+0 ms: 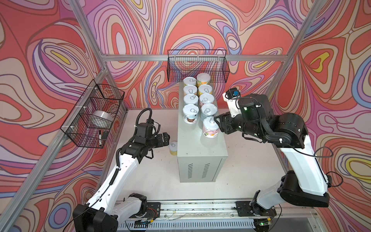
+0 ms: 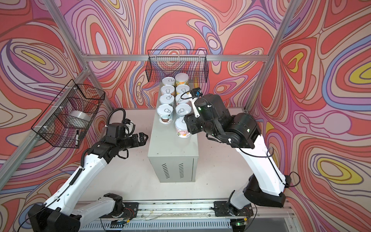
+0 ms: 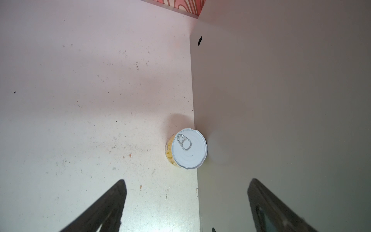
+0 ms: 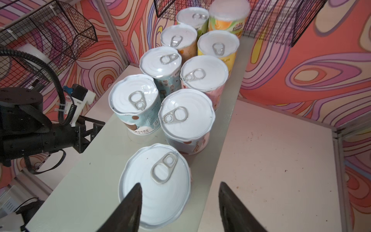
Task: Place and organize the canned foods onto the counter
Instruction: 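Withdraw the right gripper while the left gripper descends toward the yellow floor can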
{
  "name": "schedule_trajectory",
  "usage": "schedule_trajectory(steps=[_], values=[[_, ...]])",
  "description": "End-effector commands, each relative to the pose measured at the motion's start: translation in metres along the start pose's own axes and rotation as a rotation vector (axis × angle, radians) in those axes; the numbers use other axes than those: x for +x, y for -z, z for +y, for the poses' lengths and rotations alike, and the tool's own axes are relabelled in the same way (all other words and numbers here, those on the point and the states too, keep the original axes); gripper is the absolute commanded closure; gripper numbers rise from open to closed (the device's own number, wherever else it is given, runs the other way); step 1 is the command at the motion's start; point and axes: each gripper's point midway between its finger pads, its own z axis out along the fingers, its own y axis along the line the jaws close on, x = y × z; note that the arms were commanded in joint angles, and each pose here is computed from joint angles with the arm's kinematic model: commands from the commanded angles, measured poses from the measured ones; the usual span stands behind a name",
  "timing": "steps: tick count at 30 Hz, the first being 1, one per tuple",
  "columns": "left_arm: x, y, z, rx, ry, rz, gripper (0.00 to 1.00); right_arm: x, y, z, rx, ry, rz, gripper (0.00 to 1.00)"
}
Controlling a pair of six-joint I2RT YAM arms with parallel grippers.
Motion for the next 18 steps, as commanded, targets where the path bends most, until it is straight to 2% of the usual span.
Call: schedule_trajectory(steps=[1, 9, 18], values=[[0.002, -0.001, 0.004, -0.017, 0.001, 0.001, 0.05, -0.019, 0.010, -0.028, 0.108, -0.023, -0.111, 0.31], [0.020, -0.012, 0.010, -0.023, 0.001, 0.015, 0.05, 0.009, -0.025, -0.097, 0.154, -0.203, -0.041, 0.29], [0.043, -0.040, 0.002, 0.013, -0.015, 0.054, 0.00, 0.055, -0.061, -0.131, 0.112, -0.377, 0.043, 0.23]])
